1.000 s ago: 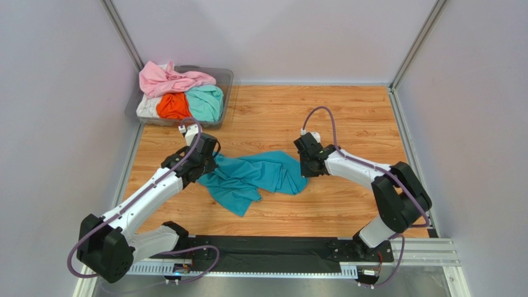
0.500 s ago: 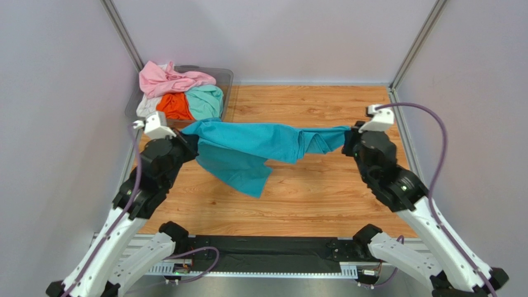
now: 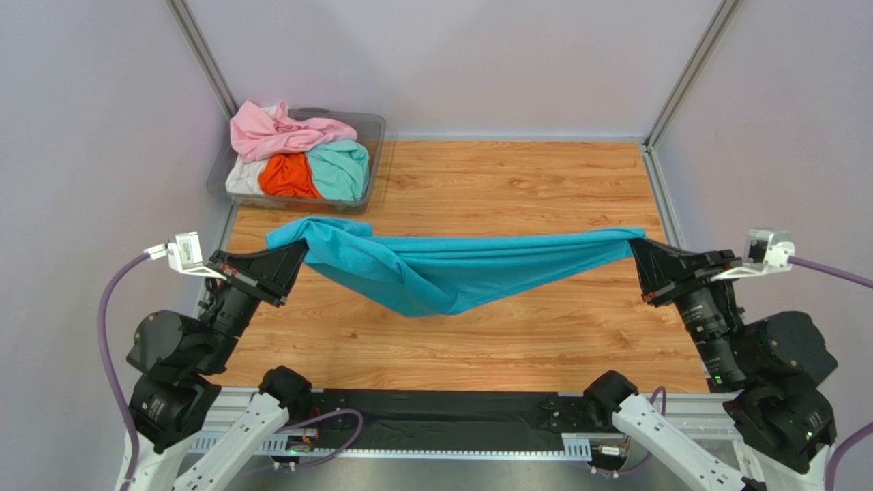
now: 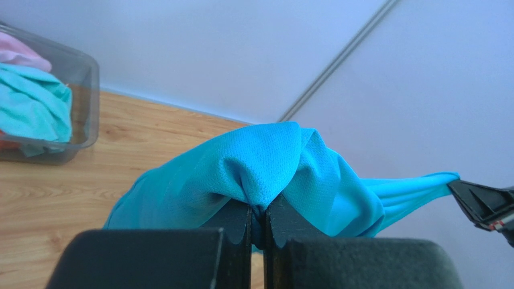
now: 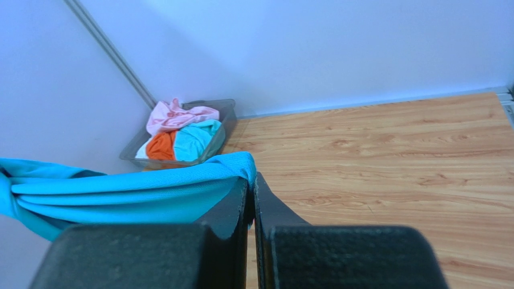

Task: Fold and stack the t-shirts
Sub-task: Flatten the tshirt out

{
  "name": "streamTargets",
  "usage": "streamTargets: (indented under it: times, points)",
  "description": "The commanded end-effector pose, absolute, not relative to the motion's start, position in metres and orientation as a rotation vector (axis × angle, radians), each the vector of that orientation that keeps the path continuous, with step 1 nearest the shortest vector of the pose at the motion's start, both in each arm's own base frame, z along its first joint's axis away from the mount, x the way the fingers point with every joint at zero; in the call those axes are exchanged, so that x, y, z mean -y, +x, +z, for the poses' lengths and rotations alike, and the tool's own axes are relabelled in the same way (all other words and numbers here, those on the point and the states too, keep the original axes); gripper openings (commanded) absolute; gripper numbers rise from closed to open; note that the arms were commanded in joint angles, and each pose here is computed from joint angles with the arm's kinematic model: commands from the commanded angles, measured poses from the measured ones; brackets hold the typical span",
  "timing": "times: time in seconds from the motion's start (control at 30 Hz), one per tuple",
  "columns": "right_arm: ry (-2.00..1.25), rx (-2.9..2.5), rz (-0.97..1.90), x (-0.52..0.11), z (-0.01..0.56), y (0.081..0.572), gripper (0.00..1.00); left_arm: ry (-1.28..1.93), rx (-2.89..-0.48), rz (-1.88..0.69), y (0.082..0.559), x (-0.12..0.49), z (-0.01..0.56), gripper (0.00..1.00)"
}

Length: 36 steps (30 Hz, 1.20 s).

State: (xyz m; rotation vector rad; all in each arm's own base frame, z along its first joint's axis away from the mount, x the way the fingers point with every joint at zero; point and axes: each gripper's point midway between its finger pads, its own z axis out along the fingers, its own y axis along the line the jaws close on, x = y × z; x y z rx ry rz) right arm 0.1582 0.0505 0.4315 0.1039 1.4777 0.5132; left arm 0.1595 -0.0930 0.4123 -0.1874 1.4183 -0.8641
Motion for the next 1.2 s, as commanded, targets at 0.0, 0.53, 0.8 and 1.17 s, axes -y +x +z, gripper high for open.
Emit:
streamTargets:
  times: [0.0, 0.53, 0.8, 1.17]
  points:
    - [0.058, -1.474, 0.568, -0.051, 0.436, 0.139, 0.00, -0.123, -1.326, -0.949, 0.134, 0.094, 0.443, 0.00]
    - [0.278, -1.859, 0.099, -0.030, 0.305, 0.202, 0.00, -0.286, -1.873, -0.706, 0.237, 0.132, 0.310, 0.00]
    - [0.527, -2.374, -0.107, -0.004, 0.133, 0.281, 0.05, -0.287, -2.331, -0.267, 0.325, 0.146, 0.179, 0.99]
    - [0.369, -2.488, 0.046, -0.031, 0.121, 0.285, 1.00, -0.246, -2.495, -0.442, 0.265, 0.157, 0.143, 1.00]
